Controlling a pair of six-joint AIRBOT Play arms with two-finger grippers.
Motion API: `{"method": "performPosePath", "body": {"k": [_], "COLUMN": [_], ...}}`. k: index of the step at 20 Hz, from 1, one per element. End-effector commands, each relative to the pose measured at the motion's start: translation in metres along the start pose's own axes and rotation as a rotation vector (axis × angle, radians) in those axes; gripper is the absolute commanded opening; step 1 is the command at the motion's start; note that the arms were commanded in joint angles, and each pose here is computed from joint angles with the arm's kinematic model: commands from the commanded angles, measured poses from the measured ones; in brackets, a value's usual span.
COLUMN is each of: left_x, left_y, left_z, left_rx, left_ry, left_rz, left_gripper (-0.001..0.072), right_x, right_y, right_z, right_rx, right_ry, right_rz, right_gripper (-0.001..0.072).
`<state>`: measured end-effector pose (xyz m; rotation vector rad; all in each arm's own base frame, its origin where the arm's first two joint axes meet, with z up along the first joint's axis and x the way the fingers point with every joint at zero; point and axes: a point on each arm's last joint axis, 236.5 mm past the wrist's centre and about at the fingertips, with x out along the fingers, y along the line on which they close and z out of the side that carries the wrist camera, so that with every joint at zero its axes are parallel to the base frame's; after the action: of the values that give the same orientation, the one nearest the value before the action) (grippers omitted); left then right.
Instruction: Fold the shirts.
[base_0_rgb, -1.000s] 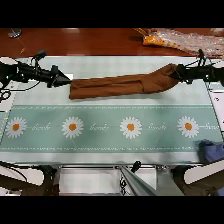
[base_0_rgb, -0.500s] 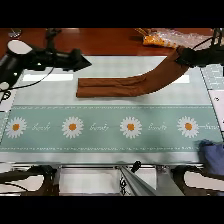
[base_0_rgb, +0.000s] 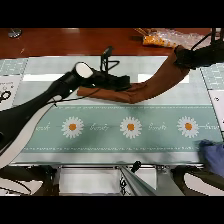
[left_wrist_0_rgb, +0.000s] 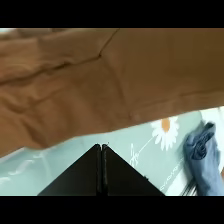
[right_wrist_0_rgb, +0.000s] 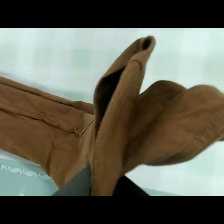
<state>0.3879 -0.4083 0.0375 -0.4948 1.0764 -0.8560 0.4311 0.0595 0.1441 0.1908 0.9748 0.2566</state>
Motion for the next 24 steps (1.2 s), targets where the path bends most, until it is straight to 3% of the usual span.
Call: {"method": "performPosePath", "body": {"k": [1, 13, 19, 24], "left_x": [0.038, 0.083, 0.123, 0.125], "left_y": [-0.004, -0.004, -0.017, -0.012], "left_z": [-0.029, -0.076, -0.125, -0.112], "left_rx": [0.004, -0.025, -0.215, -0.214], "left_ry": [0.039, 0.114, 0.184, 0.156], "left_rz": [0.010, 0.030, -0.019, -0.024], "left_gripper": [0.0015, 0.0014, 0.0015, 0.0014], "right_x": [-0.019, -0.082, -0.082, -0.082], "right_y": [0.001, 0.006, 0.006, 0.005], "right_z": [-0.018, -0.033, -0.035, -0.038], "right_rx": [-0.013, -0.034, -0.033, -0.037], "right_ry": [0.055, 0.011, 0.021, 0.035], "right_rz": [-0.030, -0.097, -0.096, -0.097], "right_gripper": [0.0018, 0.0019, 0.0019, 0.0019]}}
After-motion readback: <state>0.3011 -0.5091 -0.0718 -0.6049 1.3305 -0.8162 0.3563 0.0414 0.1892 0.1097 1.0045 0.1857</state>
